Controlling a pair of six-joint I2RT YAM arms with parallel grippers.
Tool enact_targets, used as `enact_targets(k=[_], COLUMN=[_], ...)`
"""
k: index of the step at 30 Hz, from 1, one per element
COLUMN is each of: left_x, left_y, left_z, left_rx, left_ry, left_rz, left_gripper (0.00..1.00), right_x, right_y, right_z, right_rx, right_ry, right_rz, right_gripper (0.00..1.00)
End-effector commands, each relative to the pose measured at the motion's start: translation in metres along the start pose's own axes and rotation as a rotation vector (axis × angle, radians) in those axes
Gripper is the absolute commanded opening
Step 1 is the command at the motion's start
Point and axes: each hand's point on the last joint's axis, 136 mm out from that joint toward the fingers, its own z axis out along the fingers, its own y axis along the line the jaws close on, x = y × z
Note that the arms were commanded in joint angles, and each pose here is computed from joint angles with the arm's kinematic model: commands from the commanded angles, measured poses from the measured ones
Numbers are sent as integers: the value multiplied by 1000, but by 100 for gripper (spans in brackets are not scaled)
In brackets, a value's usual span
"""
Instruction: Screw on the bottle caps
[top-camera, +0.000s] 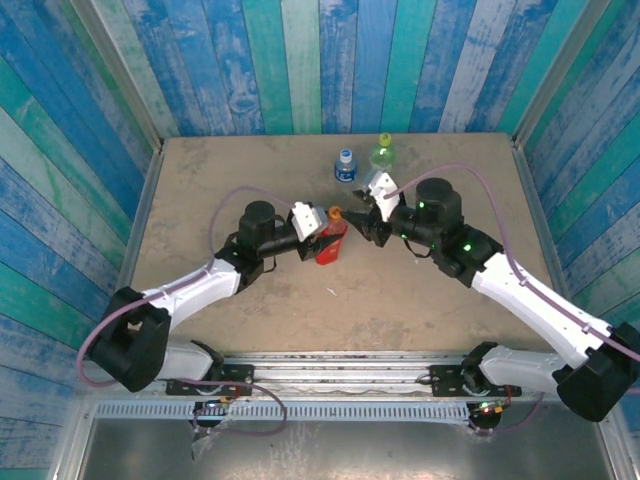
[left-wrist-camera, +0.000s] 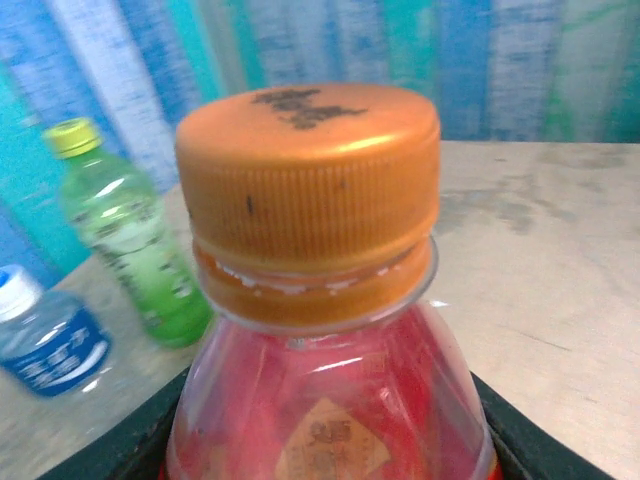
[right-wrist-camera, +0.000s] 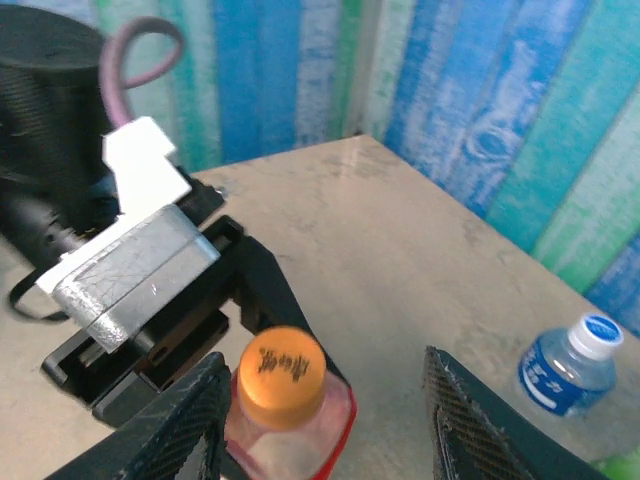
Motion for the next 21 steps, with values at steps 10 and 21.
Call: enact_targets(k=[10,21], left_x=[-47,-47], left_y=[-62,-61], left_z=[-27,-26], left_rx=[345,335], left_ry=[-155,-153], left_rz=[129,131], left_gripper=[55,55], right_x=[7,15], right_y=[65,67], right_z=[-12,-6], right_rx=[-433,-462], right_ry=[68,106], right_rz=[-77,-58], right_gripper=[53,18])
